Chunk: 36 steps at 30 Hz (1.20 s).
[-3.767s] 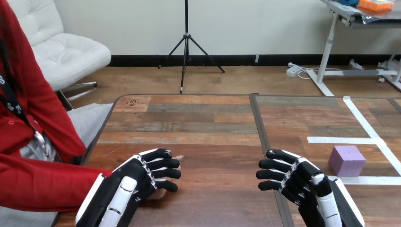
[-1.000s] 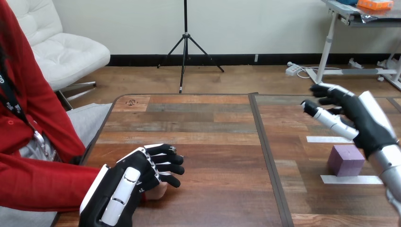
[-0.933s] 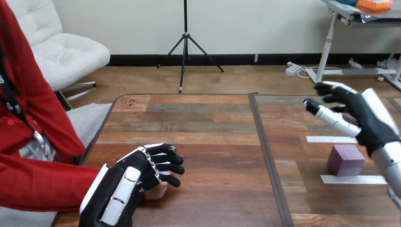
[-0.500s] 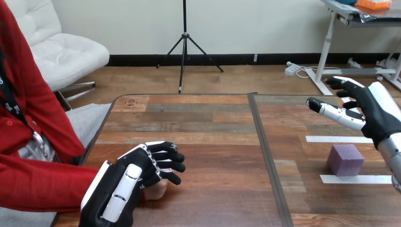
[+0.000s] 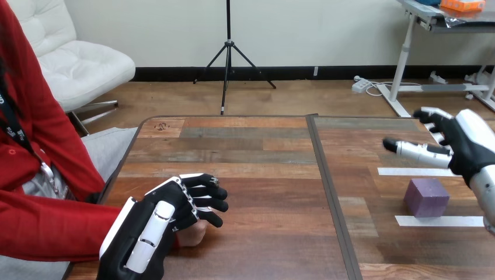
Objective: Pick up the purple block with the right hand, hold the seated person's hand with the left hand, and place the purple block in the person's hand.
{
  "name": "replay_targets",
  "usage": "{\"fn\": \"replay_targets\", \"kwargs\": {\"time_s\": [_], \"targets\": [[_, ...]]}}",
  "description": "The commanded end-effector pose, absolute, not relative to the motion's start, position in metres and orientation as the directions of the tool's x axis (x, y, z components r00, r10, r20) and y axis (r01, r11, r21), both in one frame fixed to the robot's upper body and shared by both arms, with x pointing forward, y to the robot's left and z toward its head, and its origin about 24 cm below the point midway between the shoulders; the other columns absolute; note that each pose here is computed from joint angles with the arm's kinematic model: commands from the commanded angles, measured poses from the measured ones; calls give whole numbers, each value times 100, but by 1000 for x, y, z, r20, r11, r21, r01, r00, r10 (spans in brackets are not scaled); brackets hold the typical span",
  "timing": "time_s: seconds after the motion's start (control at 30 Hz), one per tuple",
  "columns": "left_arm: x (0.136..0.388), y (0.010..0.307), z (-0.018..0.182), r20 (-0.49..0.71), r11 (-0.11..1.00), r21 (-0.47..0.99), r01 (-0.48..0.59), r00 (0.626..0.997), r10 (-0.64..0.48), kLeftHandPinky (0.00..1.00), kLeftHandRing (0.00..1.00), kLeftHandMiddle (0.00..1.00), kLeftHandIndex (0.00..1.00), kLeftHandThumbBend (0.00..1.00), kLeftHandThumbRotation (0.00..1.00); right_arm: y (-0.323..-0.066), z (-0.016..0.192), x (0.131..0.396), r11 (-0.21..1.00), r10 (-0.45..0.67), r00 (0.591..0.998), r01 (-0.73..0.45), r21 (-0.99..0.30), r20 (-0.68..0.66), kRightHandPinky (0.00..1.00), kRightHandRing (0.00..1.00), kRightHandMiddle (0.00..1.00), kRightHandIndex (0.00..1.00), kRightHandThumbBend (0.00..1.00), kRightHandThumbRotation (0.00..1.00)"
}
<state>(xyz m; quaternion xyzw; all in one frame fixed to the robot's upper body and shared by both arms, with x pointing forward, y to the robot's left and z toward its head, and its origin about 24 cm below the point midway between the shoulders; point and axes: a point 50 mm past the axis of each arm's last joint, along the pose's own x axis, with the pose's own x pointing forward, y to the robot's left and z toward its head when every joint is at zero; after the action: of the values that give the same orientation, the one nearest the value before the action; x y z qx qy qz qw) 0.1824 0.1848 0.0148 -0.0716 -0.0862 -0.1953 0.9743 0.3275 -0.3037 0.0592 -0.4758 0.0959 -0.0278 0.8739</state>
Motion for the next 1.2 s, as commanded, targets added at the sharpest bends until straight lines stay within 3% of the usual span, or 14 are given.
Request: {"fn": "replay_targets", "kwargs": {"time_s": [0.0,0.43,1.17], "targets": [[195,184,26,258,912,-71,404,891,-374,52,61,64,64,47,82,-303,88,345,459,-141,988,9,-888,-62,71,84,87,86,89,66],[197,184,26,261,912,-58,405,888,-378,51,61,64,63,48,83,-306,74,346,383,-181,964,-112,-917,-193,68,84,88,87,99,58],[197,186,27,263,911,-68,406,888,-376,49,59,62,62,48,78,-308,43,335,349,-209,908,-277,-895,-363,75,88,90,90,100,52]]}}
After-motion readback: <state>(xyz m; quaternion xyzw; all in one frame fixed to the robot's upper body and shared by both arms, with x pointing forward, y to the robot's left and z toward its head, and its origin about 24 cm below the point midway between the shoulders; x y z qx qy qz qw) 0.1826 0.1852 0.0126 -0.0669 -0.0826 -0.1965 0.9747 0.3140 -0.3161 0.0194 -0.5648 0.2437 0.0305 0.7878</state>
